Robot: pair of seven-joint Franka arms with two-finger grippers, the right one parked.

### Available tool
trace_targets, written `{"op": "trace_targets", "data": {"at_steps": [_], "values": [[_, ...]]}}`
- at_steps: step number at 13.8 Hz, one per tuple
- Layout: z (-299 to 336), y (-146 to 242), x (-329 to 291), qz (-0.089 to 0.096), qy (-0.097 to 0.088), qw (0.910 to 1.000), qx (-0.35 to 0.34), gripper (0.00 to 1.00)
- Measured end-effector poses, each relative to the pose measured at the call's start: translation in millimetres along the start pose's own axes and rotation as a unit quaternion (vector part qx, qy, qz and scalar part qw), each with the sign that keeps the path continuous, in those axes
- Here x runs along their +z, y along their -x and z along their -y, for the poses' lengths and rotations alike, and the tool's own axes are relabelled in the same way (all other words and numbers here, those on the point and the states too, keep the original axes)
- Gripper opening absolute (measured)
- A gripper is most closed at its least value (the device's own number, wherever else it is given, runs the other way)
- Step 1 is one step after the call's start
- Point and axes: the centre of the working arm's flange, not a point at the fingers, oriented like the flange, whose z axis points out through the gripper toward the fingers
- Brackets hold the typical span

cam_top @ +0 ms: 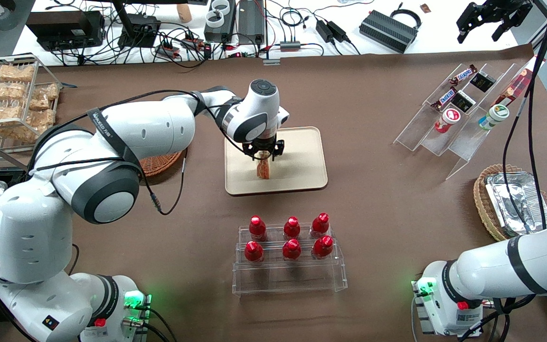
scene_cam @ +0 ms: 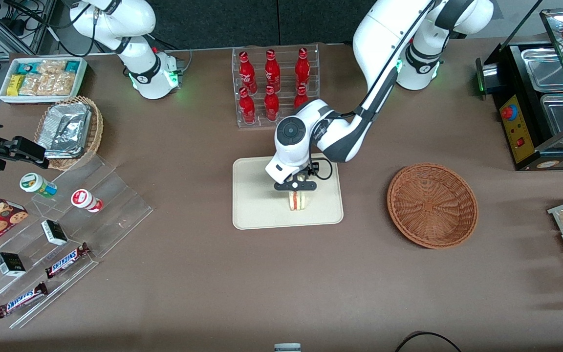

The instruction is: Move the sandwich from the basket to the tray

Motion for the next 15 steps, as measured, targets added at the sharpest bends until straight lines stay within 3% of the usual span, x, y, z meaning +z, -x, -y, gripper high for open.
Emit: {"op": "trace_targets", "data": {"at_steps": [2, 5, 8, 12, 15], "values": [[-2, -4, -11, -0.008, 0.007, 0.9999, -0.001, 1.0], [3, -17, -50, -0.011, 0.003, 0.9999, -0.006, 1.0], [38, -46, -111, 0.011, -0.022, 0.9995, 0.018, 1.0], [136, -82, -188, 0.038, -0.015, 0.9987, 0.03, 1.0], [196, -102, -205, 0.053, -0.015, 0.9985, -0.002, 1.0]]}}
